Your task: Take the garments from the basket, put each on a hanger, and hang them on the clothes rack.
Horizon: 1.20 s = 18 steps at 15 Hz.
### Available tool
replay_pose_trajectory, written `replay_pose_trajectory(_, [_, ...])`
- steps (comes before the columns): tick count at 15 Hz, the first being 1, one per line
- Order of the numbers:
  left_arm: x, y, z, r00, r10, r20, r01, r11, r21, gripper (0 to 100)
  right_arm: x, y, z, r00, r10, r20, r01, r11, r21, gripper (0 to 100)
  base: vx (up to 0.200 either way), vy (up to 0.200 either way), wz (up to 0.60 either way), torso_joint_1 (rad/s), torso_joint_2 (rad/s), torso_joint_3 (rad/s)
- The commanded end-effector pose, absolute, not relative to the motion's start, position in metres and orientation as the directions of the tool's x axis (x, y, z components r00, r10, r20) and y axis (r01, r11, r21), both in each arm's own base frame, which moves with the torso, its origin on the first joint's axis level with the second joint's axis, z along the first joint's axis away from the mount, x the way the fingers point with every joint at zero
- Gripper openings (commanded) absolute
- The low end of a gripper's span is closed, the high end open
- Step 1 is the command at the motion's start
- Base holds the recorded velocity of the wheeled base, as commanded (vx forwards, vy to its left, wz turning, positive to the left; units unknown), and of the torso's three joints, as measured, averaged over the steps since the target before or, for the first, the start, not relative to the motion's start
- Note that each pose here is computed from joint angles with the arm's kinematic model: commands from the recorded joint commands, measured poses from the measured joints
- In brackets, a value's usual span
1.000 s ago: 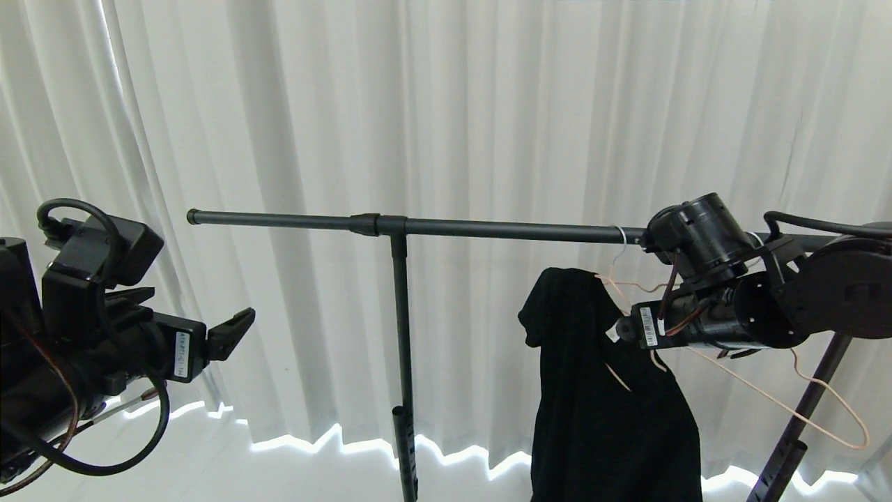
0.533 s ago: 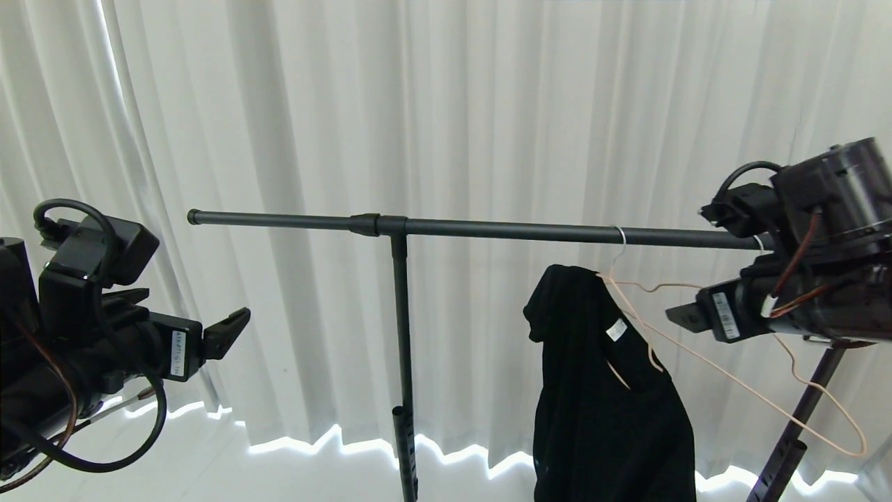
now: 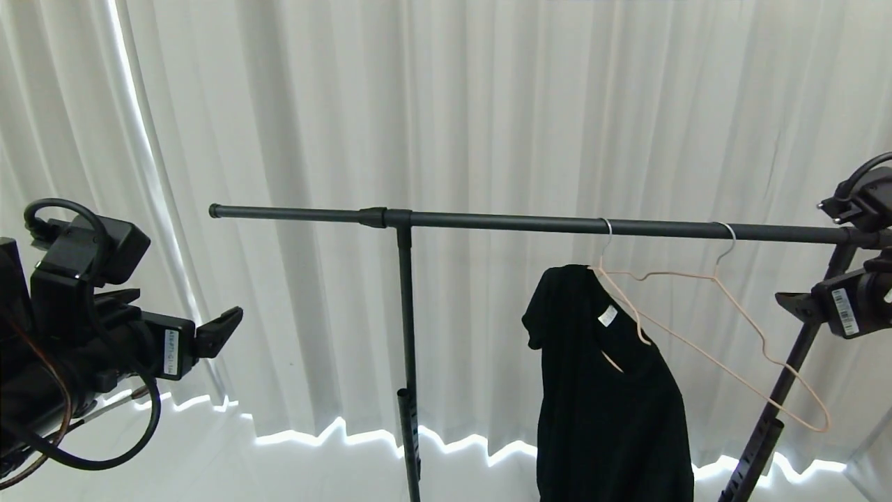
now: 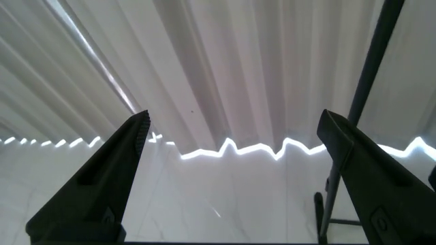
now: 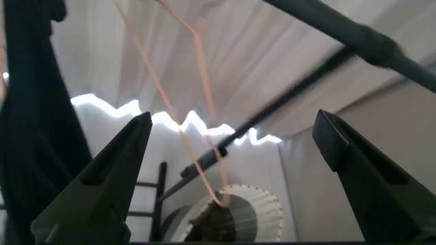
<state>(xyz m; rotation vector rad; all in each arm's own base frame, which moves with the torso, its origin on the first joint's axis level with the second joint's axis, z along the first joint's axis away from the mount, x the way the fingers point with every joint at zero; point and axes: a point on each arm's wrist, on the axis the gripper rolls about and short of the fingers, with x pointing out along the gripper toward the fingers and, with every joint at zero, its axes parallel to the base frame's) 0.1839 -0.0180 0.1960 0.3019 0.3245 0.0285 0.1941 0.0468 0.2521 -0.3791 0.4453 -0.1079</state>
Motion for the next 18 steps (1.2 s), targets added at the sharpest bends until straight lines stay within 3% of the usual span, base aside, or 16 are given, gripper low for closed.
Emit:
replay_pose_trajectory(1, [0.182, -0.018, 0.198, 0.952, 0.076, -0.298, 0.016, 0.955, 0.296, 100, 0.193, 0.040, 0.254, 0.899, -0.211, -0.385, 0.053, 0.923, -0.381, 100, -0.200, 0.000, 0.00, -0.007, 0.01, 0.007])
replay_pose_trajectory(9, [0.164, 0.003, 0.196, 0.943, 0.182, -0.279, -0.097, 0.951, 0.292, 100, 0.165, 0.027, 0.255, 0.917, -0.234, -0.324, 0.083, 0.904, -0.419, 100, -0.200, 0.000, 0.00, 0.000, 0.00, 0.005])
replay_pose_trajectory(18, [0.145, 0.006, 0.185, 0.936, 0.203, -0.286, -0.116, 0.949, 0.294, 100, 0.159, 0.026, 0.253, 0.947, -0.221, -0.233, 0.119, 0.915, -0.385, 100, 0.000, 0.000, 0.00, 0.000, 0.00, 0.000])
